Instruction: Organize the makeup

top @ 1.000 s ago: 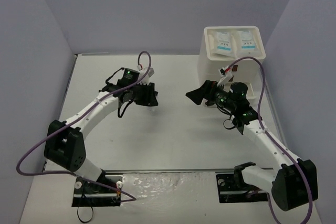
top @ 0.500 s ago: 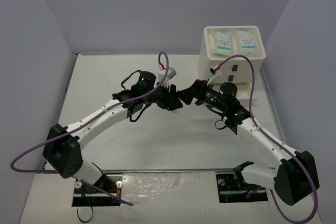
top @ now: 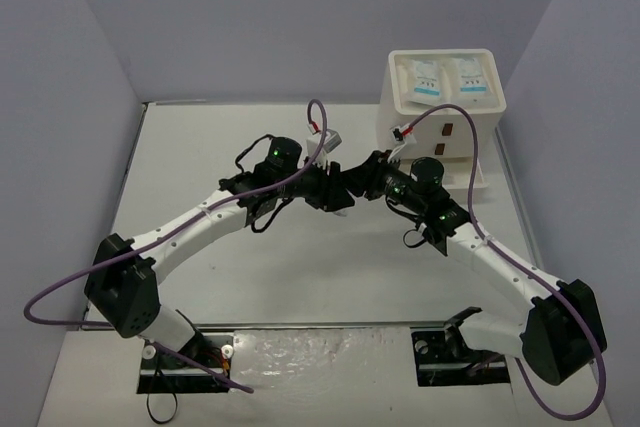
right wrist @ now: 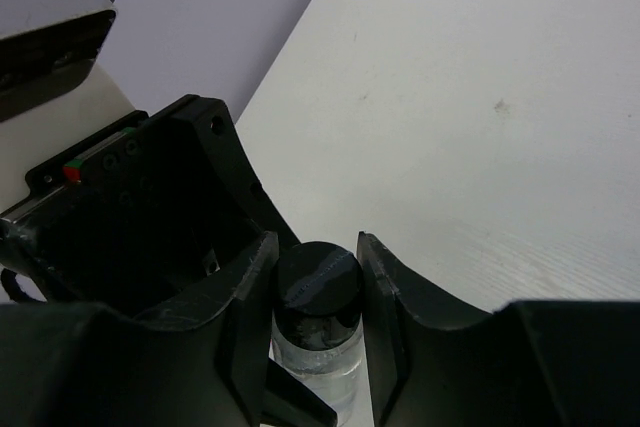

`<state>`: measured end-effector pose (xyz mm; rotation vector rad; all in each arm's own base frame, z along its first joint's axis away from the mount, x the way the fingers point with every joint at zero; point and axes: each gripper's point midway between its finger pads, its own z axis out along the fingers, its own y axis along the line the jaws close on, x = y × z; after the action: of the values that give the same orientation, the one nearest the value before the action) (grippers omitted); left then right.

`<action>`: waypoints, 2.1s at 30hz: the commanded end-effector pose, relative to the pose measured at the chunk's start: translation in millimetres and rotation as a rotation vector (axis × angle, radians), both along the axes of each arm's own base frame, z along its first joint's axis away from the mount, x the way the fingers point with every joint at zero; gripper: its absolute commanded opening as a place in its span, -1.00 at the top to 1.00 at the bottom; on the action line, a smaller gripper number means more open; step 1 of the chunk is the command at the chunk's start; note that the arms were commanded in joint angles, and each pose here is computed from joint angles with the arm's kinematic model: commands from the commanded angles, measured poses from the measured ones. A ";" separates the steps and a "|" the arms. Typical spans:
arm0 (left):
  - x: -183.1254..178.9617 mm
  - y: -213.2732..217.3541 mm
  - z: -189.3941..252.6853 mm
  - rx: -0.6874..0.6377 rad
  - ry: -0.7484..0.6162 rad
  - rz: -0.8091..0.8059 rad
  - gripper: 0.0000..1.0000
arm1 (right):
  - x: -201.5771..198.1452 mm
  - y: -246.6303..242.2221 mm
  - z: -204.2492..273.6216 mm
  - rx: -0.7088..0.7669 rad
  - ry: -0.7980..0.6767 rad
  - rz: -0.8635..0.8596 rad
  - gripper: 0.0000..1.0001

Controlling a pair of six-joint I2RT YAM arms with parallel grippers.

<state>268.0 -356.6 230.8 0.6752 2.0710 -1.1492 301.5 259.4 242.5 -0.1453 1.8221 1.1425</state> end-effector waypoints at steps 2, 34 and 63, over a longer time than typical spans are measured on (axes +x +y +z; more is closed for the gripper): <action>22.0 -14.4 44.1 -0.093 -0.121 0.018 0.87 | 1.7 0.1 13.9 -0.009 -0.058 -0.019 1.00; 25.4 291.5 20.2 0.556 -0.224 0.941 -0.94 | 140.3 -291.7 -68.1 0.376 0.354 -1.228 0.57; 21.8 295.5 18.0 0.500 -0.198 0.918 -0.94 | 62.5 -265.5 -140.8 -0.513 0.342 -0.639 -0.59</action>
<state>281.9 -59.7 226.1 -0.0126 2.1921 -0.0242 363.3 -5.8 114.3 0.4801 2.1582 0.2834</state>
